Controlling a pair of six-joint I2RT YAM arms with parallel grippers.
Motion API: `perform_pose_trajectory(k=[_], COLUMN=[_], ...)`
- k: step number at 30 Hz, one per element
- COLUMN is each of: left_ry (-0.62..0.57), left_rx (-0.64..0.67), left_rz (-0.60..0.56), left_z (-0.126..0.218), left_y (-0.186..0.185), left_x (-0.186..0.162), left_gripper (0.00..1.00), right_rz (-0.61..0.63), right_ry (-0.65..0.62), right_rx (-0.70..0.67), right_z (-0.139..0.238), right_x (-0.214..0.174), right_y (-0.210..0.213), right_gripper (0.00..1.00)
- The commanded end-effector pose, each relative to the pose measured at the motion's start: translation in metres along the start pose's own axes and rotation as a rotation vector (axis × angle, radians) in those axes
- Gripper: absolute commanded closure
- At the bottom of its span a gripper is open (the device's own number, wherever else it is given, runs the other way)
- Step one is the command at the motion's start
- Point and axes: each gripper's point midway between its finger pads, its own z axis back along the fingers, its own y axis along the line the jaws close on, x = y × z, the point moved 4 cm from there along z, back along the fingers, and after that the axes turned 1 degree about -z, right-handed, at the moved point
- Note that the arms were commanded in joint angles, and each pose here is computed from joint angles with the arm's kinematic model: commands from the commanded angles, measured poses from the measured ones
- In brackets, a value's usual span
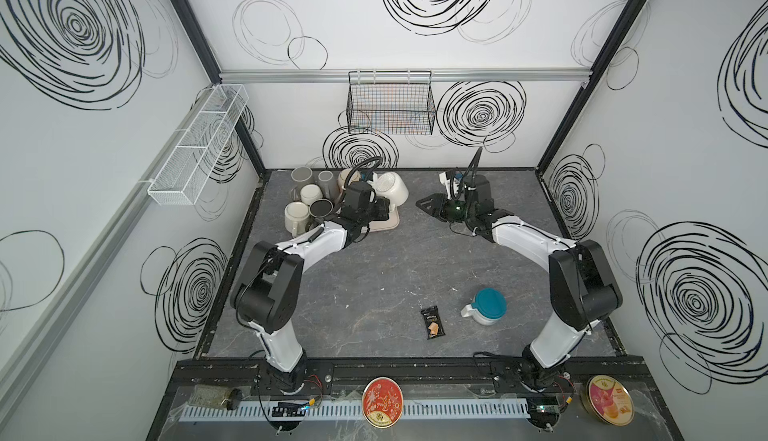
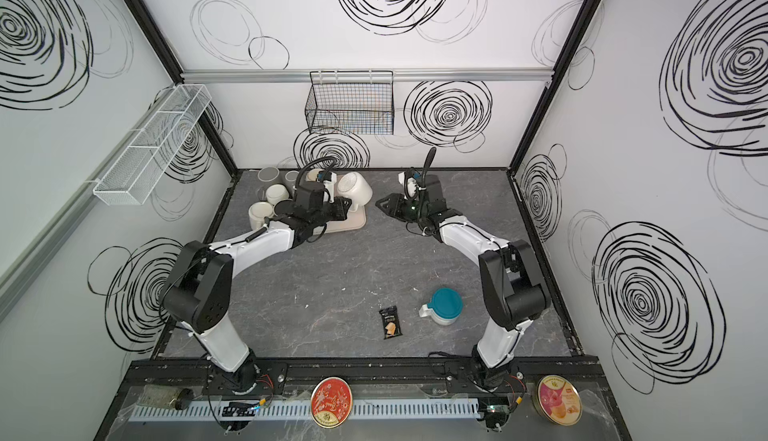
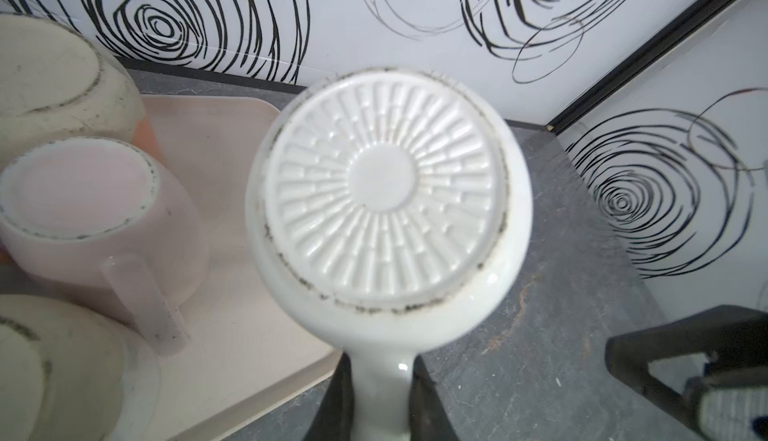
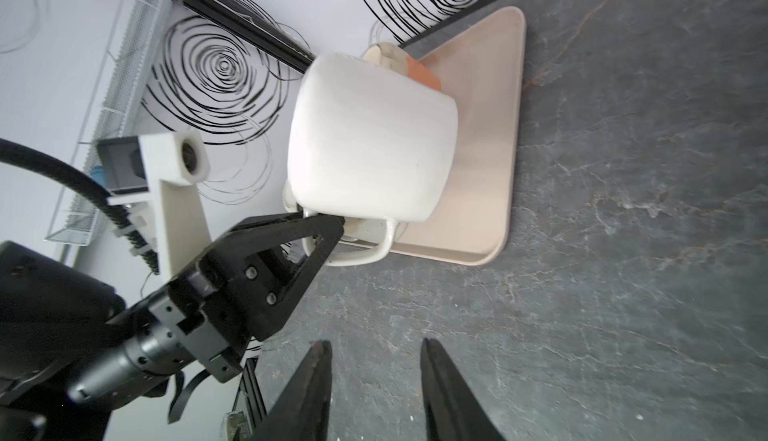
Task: Turn the mug right side up
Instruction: 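Lift the white mug with the left gripper and rotate it toward the right gripper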
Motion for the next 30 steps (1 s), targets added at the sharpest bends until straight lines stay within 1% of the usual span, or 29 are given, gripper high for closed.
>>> perform_pose_trajectory(k=[1,5,7,10,12,15,18,23,30], left_ry=[-0.312,-0.425,-0.473,-0.498,-0.537,-0.58,-0.6,-0.588,-0.544], left_rx=[-0.226,-0.349,-0.46,-0.63,-0.719,-0.823,-0.913,-1.011,-1.025], left_rz=[0.104,0.191,0.207,0.237,0.271,0.321,0.331,0.325,0.335], left_z=[0.042,0.069,0.084,0.102,0.116,0.133,0.146,0.161,0.162], left_y=[-0.032,-0.038,-0.049,-0.067,-0.073,-0.079,-0.089,-0.107,-0.118], left_x=[0.071,0.081,0.087,0.094,0.098,0.099,0.103,0.109,0.104], left_gripper=[1.0,1.0,1.0,1.0,1.0,1.0,1.0,1.0,1.0], right_rz=[0.004,0.013,0.018,-0.008,-0.006,0.025,0.042,0.071,0.178], right_ry=[-0.087,-0.11,-0.102,-0.107,-0.113,-0.115,-0.11,-0.131,-0.143], right_rx=[0.141,0.222,0.259,0.324,0.371,0.415,0.422,0.512,0.593], right_z=[0.013,0.02,0.02,0.023,0.026,0.029,0.03,0.034,0.035], right_x=[0.01,0.011,0.011,0.011,0.01,0.007,0.006,0.01,0.007], right_y=[0.039,0.063,0.075,0.088,0.097,0.112,0.121,0.141,0.172], right_gripper=[0.6,0.58,0.55,0.54,0.53,0.51,0.49,0.47,0.45])
